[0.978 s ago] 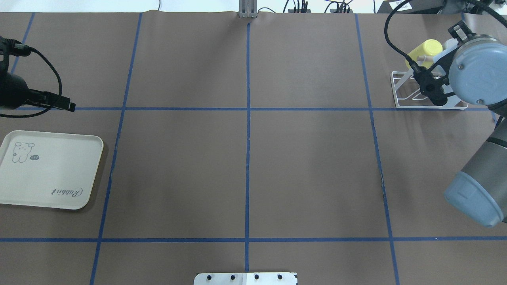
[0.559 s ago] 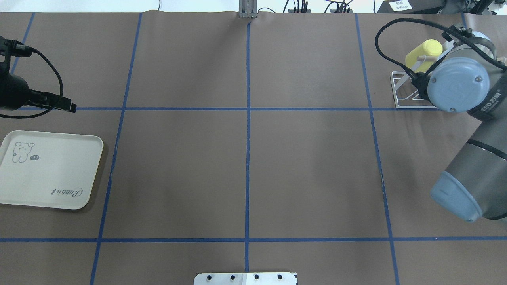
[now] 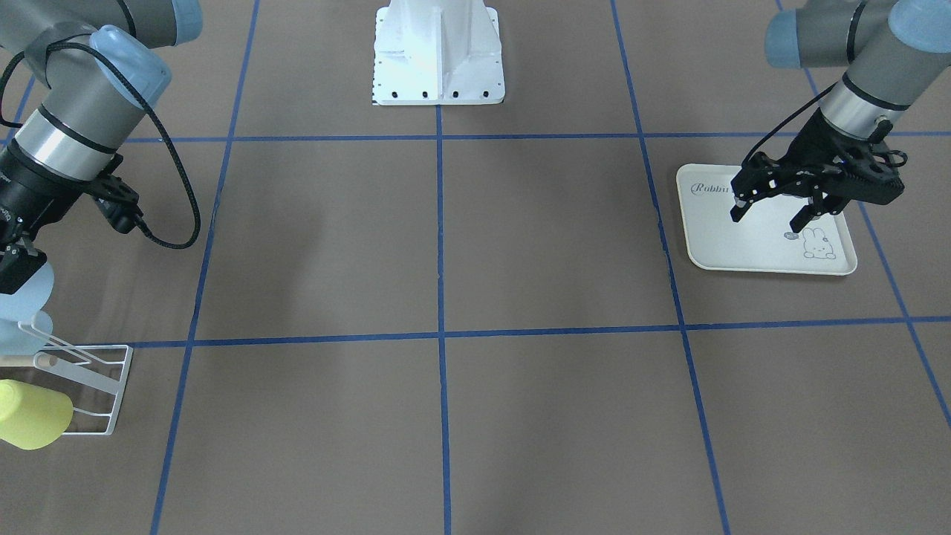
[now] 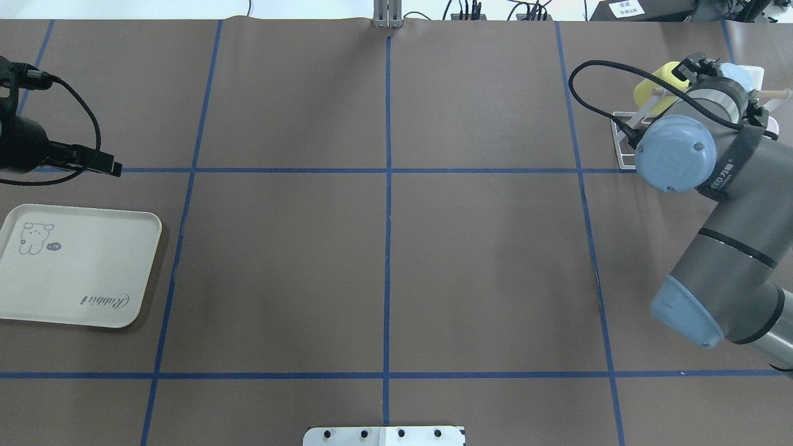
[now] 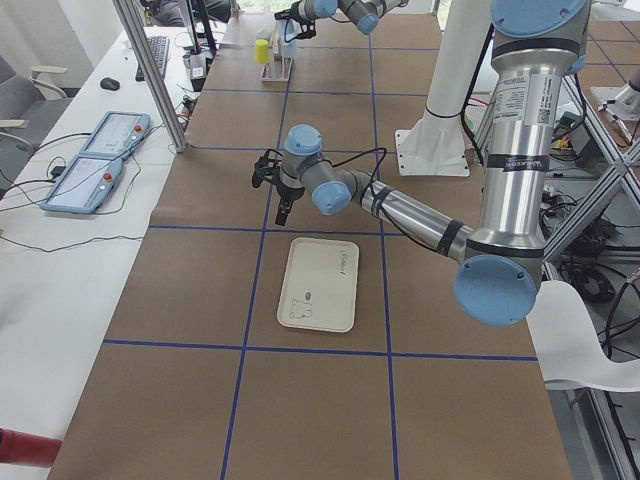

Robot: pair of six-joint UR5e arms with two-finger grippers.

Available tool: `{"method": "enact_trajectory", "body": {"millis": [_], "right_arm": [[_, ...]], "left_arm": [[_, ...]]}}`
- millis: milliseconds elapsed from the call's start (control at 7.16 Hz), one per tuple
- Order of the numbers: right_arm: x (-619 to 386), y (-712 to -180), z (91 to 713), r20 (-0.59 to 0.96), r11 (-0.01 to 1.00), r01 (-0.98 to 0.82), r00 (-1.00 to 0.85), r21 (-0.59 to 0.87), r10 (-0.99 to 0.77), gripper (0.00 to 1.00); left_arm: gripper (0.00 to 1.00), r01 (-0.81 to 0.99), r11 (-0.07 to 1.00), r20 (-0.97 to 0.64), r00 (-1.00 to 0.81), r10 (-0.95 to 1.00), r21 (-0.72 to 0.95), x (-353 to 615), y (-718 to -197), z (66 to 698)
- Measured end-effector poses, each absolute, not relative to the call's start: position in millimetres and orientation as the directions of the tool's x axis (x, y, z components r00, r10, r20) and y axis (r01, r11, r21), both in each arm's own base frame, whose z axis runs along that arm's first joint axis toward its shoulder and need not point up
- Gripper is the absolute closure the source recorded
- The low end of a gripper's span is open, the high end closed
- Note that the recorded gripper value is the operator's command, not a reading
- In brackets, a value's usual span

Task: Transfer IKEA cup to right arm and place on rack

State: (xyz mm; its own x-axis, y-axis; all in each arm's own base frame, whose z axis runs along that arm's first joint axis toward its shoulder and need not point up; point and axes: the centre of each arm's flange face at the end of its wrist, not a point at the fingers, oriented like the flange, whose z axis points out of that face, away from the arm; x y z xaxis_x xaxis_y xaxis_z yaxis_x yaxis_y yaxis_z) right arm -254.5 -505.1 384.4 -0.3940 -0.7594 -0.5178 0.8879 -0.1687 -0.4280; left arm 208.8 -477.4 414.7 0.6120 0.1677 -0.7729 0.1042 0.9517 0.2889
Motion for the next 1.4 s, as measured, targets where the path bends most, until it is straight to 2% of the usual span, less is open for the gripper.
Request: {"method": "enact_trajectory", "body": {"millis": [698,1397], "right_arm": [[-269.8,-510.9,411.8,-0.469,-0.192,0.86,-0.431,-0.473,-0.771,0.58],[-282.5,-517.6,430.5,-0.432,-0.21,0.839,-0.453,-0.501,-0.78,0.48]], "left_arm": [[0.0,0.106,0.952,-0.774,0.612,0.165,0.287,209.5,-477.6,414.5],[0.0,0.107,0.952,-0.774,0.612,0.165,0.287,209.6,-478.1,414.2]]}}
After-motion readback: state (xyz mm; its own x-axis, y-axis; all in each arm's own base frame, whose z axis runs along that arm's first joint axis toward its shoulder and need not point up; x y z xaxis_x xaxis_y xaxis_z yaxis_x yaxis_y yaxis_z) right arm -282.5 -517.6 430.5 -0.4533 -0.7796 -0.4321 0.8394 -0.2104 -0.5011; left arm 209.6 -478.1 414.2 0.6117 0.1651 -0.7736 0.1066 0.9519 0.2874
